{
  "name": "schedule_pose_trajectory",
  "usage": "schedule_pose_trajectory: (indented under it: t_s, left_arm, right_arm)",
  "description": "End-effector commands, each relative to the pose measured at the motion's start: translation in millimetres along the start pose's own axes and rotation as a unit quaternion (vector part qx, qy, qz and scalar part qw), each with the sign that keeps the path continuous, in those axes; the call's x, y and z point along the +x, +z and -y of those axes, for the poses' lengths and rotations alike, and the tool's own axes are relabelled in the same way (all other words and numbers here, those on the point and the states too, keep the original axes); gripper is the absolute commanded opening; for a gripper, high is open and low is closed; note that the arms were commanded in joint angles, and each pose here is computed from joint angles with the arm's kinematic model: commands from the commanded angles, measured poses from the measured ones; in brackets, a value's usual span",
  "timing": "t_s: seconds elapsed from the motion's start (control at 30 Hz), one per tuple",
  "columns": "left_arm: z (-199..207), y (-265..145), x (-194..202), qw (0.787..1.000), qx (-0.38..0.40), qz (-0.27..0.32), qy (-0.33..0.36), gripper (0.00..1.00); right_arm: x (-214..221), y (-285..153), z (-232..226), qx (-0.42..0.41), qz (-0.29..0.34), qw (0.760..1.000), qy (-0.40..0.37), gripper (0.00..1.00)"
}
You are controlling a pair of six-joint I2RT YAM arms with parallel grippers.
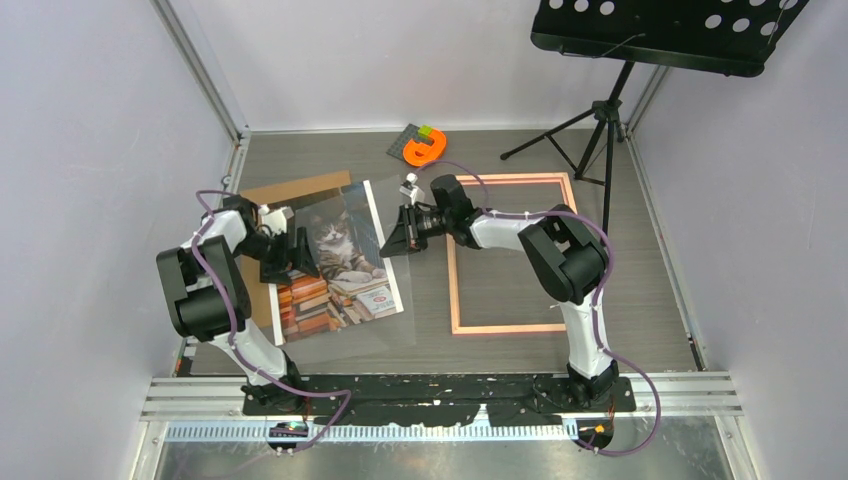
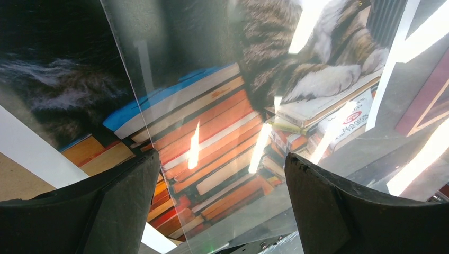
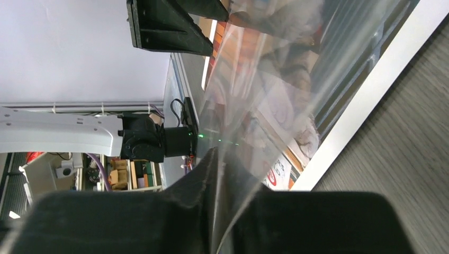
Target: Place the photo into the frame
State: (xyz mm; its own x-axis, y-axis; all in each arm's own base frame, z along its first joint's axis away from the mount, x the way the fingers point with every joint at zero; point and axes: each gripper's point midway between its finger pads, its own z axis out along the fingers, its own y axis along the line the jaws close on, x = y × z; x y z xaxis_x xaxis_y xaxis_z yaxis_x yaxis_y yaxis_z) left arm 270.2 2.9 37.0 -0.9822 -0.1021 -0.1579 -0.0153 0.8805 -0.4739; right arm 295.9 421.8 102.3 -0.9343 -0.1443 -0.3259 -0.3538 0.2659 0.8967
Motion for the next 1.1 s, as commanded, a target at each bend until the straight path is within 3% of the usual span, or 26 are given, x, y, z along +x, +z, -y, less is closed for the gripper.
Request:
schedule_pose_trajectory:
  t_s: [0.0, 0.23, 0.6, 1.07]
  left_arm:
    - [7.0, 0.5, -5.7, 0.999, 0.017, 0.017, 0.023, 0.93]
    - [24.0, -30.8, -24.0, 0.997, 0.015, 0.06, 0.053, 0.99]
    - [79.0, -96.5, -53.8, 0.976, 0.054, 0.165, 0.128, 1.0]
    - [145.3, -100.5, -71.3, 0.952, 0.065, 0.208, 0.213, 1.0]
  right_arm:
    - [-25.3, -11.6, -37.0, -0.019, 0.027, 0.998, -0.057, 0.11]
    - [-35.2, -36.7, -53.3, -0.014, 0.044, 0.995, -0.087, 0.06]
    - [-35.6, -98.4, -72.6, -0.037, 0.069, 0.99, -0.113, 0.06]
    - [-26.9, -190.5, -92.2, -0.03, 0.106, 0.983, -0.146, 0.06]
